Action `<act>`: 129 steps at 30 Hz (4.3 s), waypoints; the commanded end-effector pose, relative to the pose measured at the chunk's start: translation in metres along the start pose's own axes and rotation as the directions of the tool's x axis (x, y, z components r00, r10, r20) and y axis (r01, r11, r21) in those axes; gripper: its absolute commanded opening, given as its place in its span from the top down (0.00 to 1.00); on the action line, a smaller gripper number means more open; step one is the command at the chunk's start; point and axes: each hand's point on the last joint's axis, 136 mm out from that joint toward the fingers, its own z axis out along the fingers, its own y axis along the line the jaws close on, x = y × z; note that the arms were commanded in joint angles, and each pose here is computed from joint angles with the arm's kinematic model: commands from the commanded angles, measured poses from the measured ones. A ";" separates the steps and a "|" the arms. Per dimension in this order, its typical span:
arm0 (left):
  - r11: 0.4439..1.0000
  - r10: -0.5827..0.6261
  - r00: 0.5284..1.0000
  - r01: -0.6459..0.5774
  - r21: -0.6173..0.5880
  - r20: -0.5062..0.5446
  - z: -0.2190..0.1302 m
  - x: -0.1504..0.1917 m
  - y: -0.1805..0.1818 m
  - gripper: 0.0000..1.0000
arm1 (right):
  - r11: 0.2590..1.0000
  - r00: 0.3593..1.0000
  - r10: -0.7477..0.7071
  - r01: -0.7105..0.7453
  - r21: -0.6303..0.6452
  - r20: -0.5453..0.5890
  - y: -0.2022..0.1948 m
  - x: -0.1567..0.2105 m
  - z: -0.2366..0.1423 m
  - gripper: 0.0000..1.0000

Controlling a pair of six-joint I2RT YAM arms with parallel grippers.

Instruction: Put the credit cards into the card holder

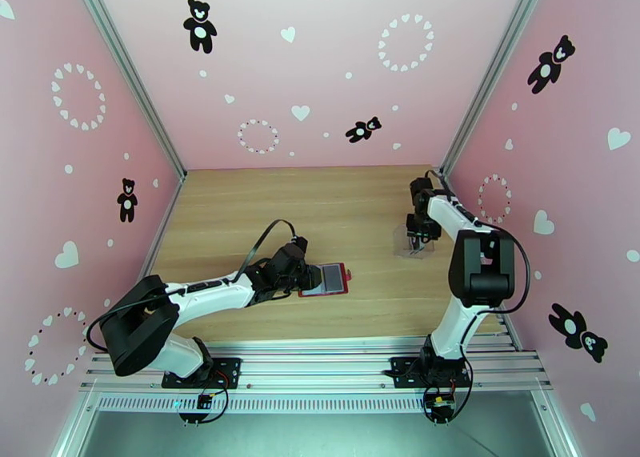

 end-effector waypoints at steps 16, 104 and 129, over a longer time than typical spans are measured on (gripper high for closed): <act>1.000 -0.003 1.000 0.002 -0.028 -0.016 0.004 0.010 0.010 0.65 | 0.999 0.999 0.028 -0.026 -0.033 0.047 -0.004 -0.002 -0.021 0.92; 0.675 0.055 0.971 -0.208 0.707 0.234 -0.173 0.005 -0.113 1.00 | -0.262 0.816 -0.200 0.489 -0.832 0.543 0.190 0.253 -0.332 0.84; 0.982 -0.082 0.979 0.048 0.183 0.188 -0.102 -0.004 0.004 0.62 | 0.219 0.913 -0.298 0.350 -0.911 0.279 0.219 0.224 -0.221 1.00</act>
